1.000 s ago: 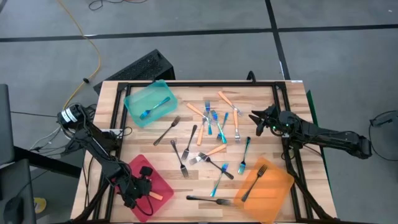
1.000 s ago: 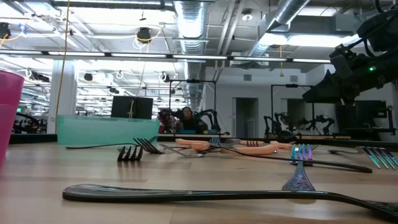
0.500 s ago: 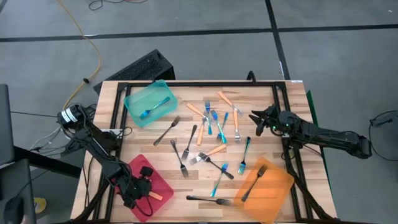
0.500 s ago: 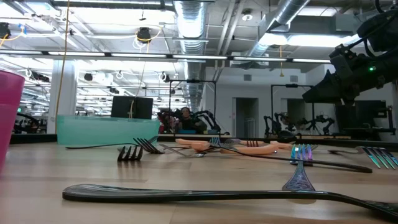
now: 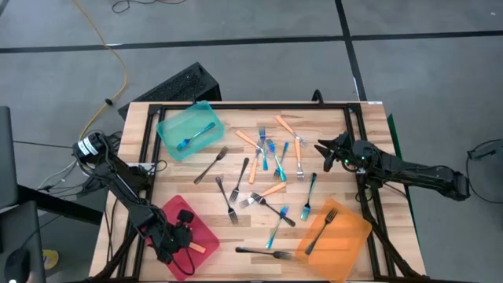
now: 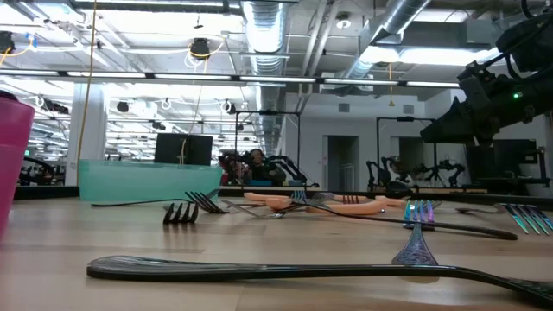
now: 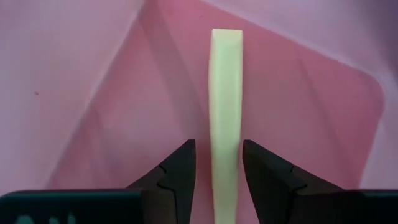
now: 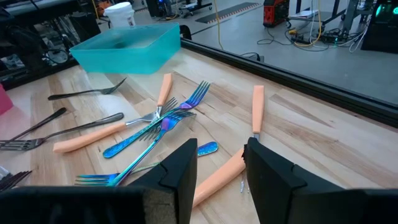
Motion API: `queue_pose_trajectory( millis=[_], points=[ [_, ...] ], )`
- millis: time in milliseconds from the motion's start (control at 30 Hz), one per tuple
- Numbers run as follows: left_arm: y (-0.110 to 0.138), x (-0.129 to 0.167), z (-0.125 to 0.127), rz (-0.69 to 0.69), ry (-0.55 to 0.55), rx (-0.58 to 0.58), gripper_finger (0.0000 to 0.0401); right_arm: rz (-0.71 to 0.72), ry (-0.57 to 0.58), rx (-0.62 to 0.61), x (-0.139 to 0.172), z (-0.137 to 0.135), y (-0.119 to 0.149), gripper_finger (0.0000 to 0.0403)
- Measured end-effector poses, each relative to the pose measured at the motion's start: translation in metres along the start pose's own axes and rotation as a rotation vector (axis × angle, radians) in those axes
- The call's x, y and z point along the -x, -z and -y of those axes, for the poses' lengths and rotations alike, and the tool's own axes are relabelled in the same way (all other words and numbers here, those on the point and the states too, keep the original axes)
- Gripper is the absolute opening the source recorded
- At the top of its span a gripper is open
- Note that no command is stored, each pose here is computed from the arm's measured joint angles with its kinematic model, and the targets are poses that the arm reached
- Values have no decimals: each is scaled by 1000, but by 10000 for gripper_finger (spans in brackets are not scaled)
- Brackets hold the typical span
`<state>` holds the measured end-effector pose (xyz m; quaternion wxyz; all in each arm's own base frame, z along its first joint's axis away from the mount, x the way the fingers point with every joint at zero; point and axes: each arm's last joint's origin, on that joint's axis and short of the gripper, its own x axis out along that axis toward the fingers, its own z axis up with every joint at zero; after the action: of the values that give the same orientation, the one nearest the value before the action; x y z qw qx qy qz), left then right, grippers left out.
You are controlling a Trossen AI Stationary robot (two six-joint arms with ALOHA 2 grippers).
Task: Sort silverware by color (type)
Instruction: Put the blue fork into the blue bin
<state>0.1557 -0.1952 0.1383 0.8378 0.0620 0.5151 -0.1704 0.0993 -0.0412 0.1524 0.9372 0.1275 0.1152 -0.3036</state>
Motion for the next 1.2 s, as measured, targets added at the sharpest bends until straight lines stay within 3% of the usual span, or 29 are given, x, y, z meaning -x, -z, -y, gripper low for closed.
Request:
queue_pose_trajectory(
  millis=[700,900,1200],
  points=[
    [-13,17,4,-72,-18,-2,116,0,0,7,0,0,0,155],
    [-13,34,1,-56,-9,25,116,0,0,8,0,0,0,155],
    [-19,63,-18,57,-81,121,116,0,0,7,0,0,0,155]
  ],
)
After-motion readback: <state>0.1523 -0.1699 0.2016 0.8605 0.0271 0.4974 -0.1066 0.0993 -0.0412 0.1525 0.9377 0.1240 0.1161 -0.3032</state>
